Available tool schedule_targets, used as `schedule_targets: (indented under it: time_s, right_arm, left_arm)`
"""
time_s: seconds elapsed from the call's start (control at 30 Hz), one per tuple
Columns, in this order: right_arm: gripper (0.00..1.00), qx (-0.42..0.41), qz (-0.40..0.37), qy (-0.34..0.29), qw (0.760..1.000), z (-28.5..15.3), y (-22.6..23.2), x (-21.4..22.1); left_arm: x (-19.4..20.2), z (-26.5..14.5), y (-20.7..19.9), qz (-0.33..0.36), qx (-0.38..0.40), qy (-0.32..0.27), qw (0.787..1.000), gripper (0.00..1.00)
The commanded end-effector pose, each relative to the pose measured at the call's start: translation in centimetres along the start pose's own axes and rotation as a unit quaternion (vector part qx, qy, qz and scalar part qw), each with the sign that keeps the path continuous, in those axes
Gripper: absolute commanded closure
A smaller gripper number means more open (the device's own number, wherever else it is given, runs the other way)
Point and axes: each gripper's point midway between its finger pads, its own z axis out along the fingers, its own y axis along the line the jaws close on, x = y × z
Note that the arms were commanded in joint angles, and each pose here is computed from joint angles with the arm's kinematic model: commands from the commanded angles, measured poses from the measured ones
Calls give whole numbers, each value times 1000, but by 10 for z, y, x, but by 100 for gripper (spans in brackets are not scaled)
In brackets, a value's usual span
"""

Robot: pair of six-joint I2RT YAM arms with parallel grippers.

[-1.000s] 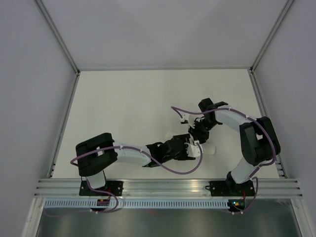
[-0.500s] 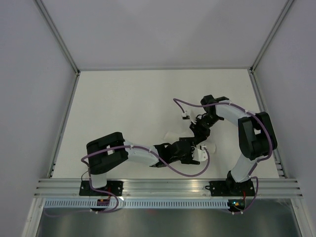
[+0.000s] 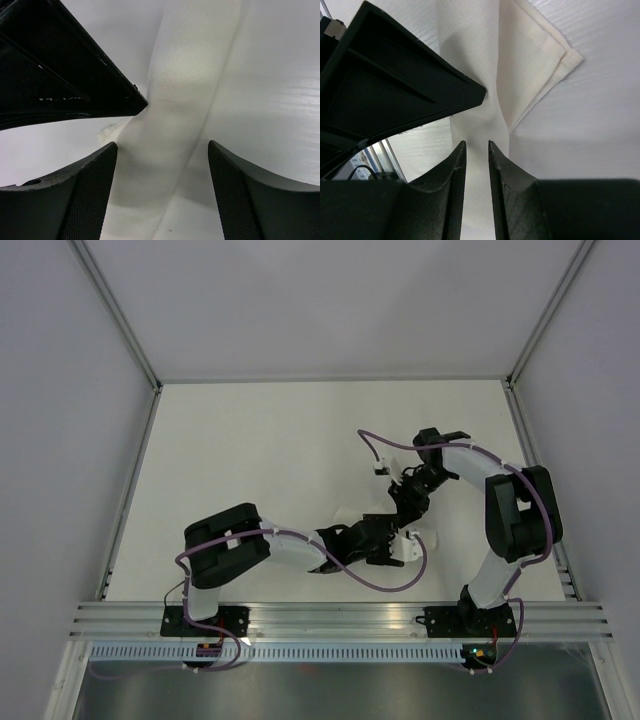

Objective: Fold the napkin, place the utensils inside, and roll it up
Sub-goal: Roll the napkin at the center of the board.

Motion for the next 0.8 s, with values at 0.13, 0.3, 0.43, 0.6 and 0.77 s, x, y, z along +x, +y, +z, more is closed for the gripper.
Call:
schedule_targets:
  time_s: [0.13, 0.3, 0.43, 0.6, 0.77]
  right_arm:
    - [71, -10, 3, -36, 999, -14, 0, -17]
    - [71, 4, 15, -53, 998, -25, -11, -23]
    - [71, 21, 28, -76, 997, -44, -24, -29]
    - [72, 23, 43, -101, 994, -65, -33, -30]
    - [72, 18, 70, -134, 988, -90, -45, -24]
  left_arm:
    - [-2, 10, 7, 48, 7, 5, 999, 28]
    - [6, 14, -5, 67, 41, 21, 997, 36]
    - [13, 17, -21, 55, 89, 47, 993, 47]
    - [14, 16, -37, 11, 156, 58, 986, 52]
    - [13, 14, -32, -69, 193, 71, 976, 56]
